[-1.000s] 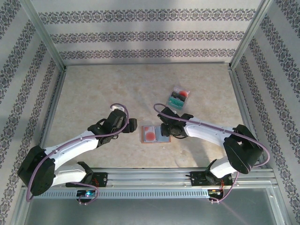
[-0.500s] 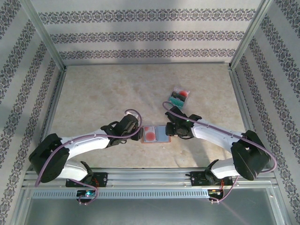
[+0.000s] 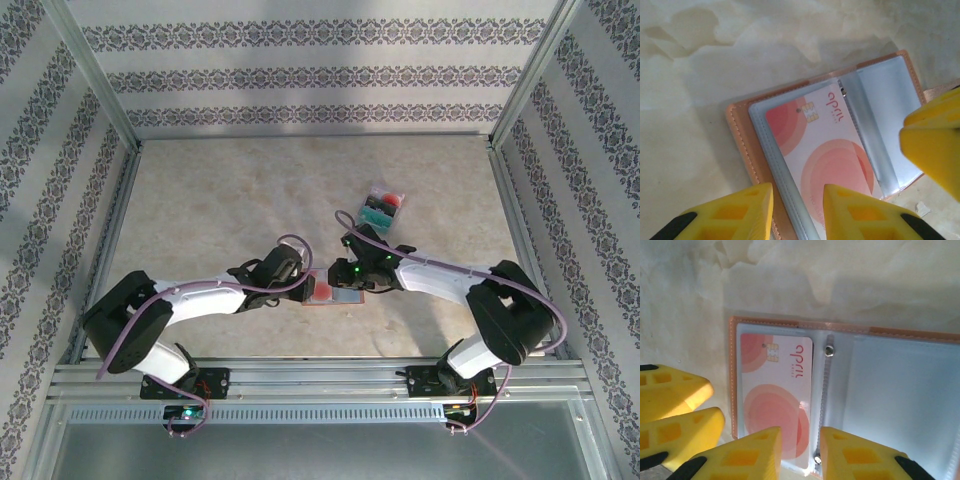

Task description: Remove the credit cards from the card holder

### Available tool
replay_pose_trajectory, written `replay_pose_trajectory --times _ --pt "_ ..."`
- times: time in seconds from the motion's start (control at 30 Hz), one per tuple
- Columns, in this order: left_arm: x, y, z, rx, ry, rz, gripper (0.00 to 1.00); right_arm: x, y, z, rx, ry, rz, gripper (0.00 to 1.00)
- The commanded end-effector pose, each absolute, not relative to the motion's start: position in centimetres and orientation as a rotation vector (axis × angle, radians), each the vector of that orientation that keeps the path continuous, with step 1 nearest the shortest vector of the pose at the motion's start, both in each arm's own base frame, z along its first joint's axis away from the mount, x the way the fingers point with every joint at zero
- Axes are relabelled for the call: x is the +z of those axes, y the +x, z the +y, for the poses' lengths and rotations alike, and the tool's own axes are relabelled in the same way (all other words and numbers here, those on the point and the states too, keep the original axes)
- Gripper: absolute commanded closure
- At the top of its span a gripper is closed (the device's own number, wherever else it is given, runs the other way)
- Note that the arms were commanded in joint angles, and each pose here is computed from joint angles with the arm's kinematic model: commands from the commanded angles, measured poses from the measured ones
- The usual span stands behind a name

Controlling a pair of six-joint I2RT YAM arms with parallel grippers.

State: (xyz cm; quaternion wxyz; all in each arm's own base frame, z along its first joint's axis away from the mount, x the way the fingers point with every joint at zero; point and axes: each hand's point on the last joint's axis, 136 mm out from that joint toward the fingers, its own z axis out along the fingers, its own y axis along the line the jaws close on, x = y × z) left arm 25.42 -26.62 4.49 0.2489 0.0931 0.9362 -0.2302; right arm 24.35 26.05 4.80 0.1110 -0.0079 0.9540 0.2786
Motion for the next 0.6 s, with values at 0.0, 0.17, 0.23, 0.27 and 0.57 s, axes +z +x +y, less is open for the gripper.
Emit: replay_pose_trajectory --times 0.0,0.17,0.23,0.27,0.57 --pt "4.8 25.9 -28.0 -0.680 0.256 2.527 0.68 4.5 24.5 26.8 0.898 -0.015 2.802 0.72" --pt "3.9 26.0 -27.8 -0.682 0.223 2.553 0.71 3.6 24.5 27.2 0.919 -0.013 2.820 0.71" --pt "3.7 26.0 -27.7 -0.685 0.212 2.560 0.72 3.2 24.5 27.3 0.921 -0.007 2.831 0.71" --pt "3.6 26.0 -27.6 -0.686 0.207 2.564 0.72 3.1 24.5 27.3 0.922 -0.005 2.834 0.71" --pt "2.9 25.9 -26.9 -0.692 0.168 2.590 0.74 2.6 24.4 26.7 0.903 0.029 2.843 0.71"
